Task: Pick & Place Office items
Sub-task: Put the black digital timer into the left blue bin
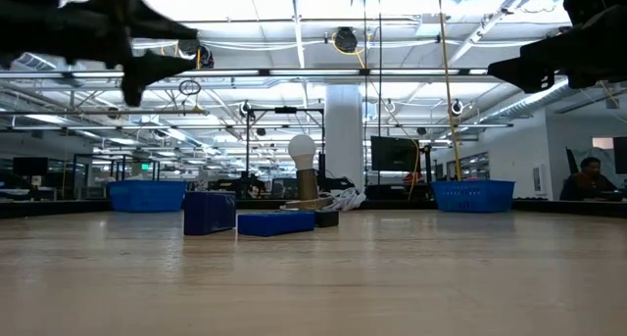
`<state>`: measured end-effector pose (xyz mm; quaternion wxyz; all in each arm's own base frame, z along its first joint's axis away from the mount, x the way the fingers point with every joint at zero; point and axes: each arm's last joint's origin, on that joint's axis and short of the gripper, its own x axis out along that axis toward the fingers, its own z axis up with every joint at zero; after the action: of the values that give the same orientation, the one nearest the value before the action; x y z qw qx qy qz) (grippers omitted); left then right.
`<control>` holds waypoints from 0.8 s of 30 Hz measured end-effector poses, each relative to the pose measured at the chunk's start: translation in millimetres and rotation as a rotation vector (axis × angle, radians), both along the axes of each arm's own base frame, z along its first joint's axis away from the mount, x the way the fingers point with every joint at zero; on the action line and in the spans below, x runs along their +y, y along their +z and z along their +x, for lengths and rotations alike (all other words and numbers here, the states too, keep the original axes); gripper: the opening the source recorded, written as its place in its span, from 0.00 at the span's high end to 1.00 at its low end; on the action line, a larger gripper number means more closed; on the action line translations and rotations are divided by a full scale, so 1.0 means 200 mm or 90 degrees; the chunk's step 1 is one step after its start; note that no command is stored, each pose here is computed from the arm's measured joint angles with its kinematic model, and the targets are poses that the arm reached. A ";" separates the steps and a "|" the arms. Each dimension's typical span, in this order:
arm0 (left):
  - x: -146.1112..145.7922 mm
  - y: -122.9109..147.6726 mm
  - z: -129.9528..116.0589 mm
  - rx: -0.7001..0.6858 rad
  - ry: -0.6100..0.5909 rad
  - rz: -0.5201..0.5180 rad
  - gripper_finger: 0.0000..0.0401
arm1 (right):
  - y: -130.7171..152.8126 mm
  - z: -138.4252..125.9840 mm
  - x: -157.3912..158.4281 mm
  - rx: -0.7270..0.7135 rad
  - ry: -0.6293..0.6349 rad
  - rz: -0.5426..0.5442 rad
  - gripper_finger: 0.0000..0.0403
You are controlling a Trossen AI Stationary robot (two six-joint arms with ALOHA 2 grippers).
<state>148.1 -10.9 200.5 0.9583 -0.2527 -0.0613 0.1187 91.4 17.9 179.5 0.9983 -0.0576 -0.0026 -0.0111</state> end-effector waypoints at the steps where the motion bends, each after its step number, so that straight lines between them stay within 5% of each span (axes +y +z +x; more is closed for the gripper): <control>1: -0.01 0.02 0.05 0.023 -0.004 0.008 0.47 | 0.00 0.00 0.00 0.000 0.000 0.000 0.16; 15: -0.12 0.07 0.89 0.391 -0.260 0.196 0.47 | 0.00 0.00 0.00 0.000 0.000 0.000 0.15; 24: -0.03 -0.15 1.12 0.591 -0.293 0.212 0.47 | 0.00 0.00 0.00 0.000 0.000 0.000 0.15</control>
<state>373.0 -17.4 171.0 0.9130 -0.0253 0.4071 -0.0061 91.4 17.8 179.5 0.9983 -0.0576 -0.0026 -0.0114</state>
